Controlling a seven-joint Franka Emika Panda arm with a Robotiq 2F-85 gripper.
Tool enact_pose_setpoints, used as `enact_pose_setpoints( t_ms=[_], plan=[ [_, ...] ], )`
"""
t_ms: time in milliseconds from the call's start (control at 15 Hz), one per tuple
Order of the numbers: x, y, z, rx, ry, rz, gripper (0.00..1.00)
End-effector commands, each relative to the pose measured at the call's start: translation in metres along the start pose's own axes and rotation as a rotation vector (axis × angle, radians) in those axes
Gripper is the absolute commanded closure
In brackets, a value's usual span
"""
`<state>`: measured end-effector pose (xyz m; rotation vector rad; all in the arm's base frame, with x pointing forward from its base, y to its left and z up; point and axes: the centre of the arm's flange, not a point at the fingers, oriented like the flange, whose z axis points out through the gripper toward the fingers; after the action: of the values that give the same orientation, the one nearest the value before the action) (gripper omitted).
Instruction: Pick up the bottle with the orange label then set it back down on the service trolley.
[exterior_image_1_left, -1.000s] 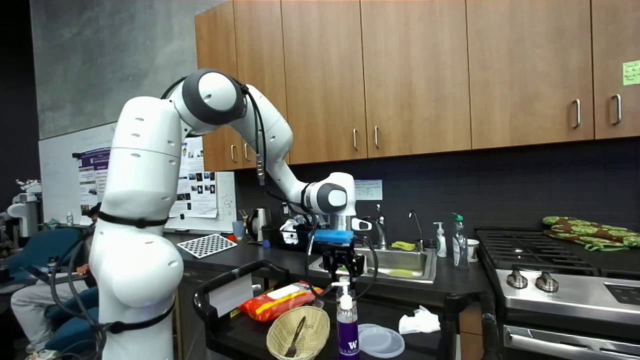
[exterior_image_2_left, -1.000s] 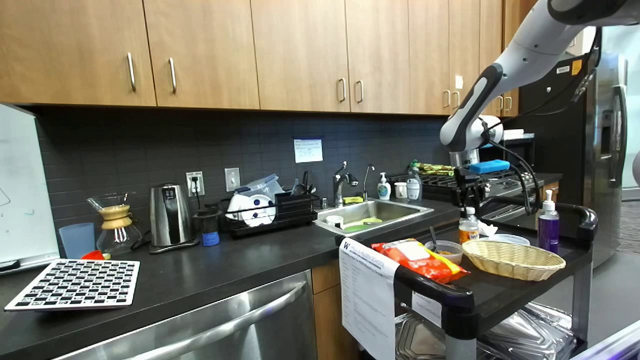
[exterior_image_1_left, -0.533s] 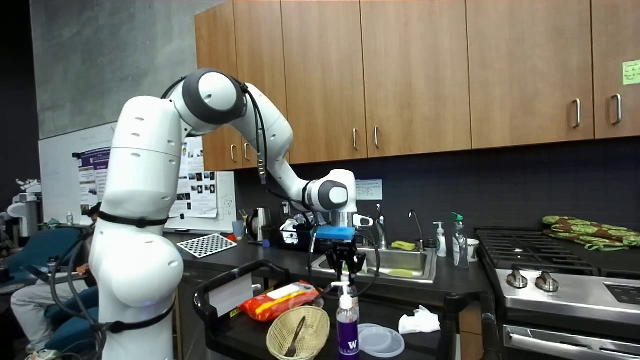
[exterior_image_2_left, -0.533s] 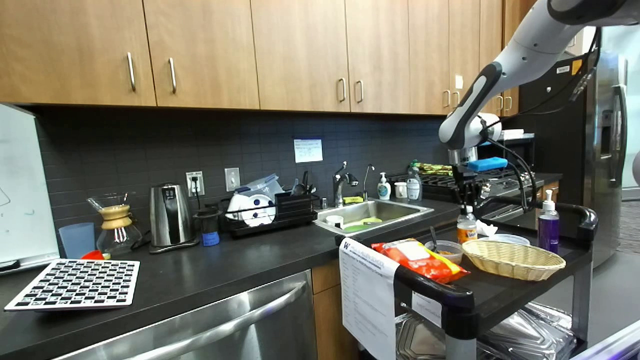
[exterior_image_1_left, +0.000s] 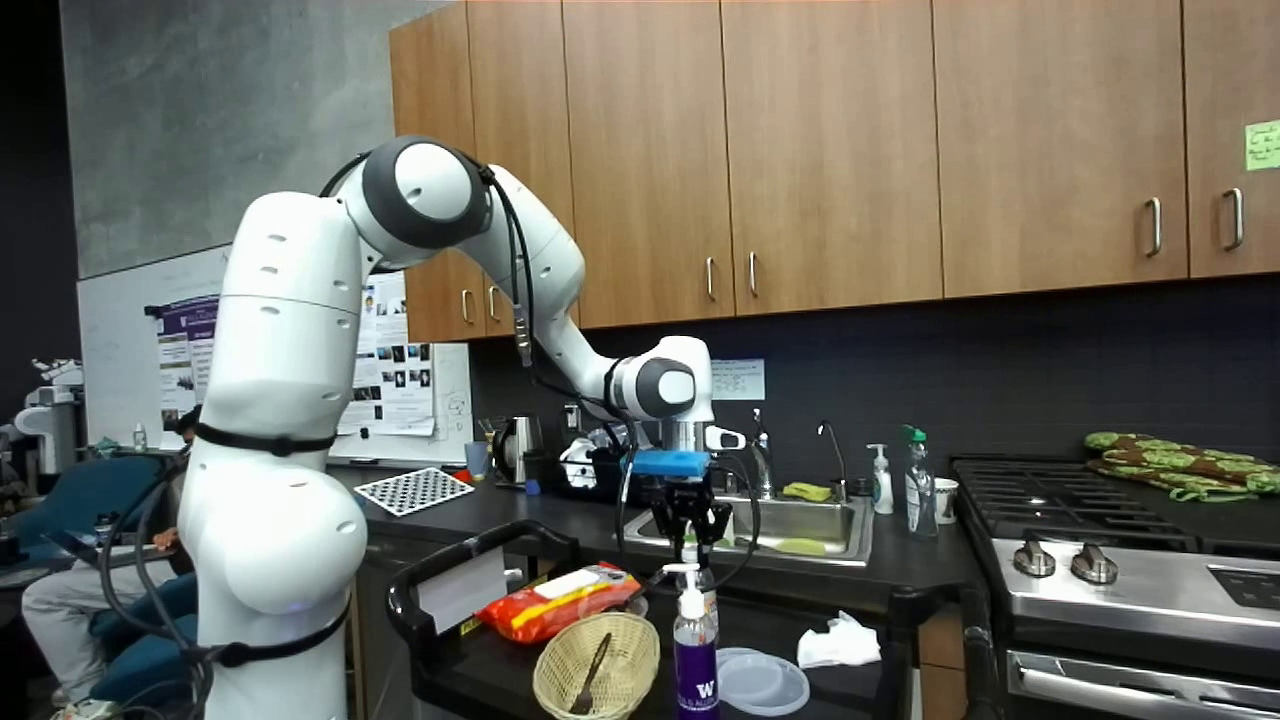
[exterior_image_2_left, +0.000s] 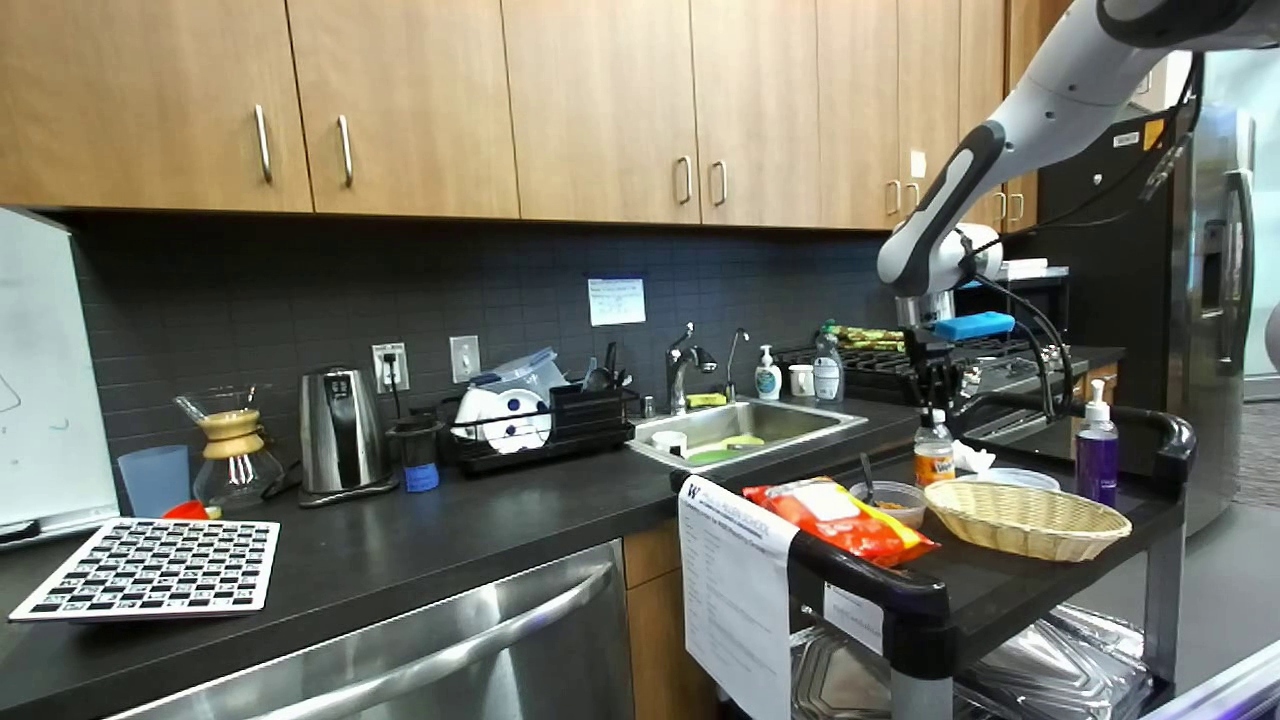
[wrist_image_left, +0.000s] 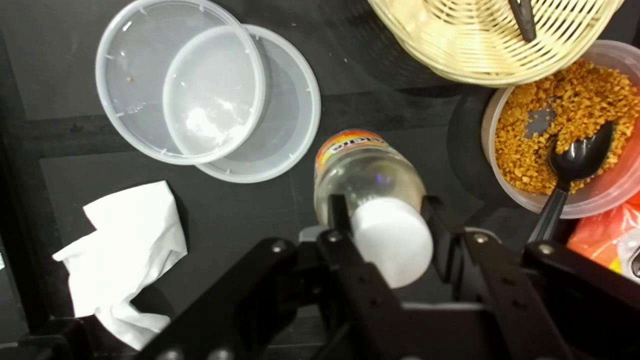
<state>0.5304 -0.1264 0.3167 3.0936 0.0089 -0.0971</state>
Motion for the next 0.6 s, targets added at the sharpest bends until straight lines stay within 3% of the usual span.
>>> enact_pose_setpoints(
  t_ms=[0, 533],
  plan=[
    [-0.011, -0.007, -0.021, -0.017, 0.004, -0.004, 0.85],
    [-0.018, -0.021, -0.057, -0.037, 0.011, -0.049, 0.85]
  ],
)
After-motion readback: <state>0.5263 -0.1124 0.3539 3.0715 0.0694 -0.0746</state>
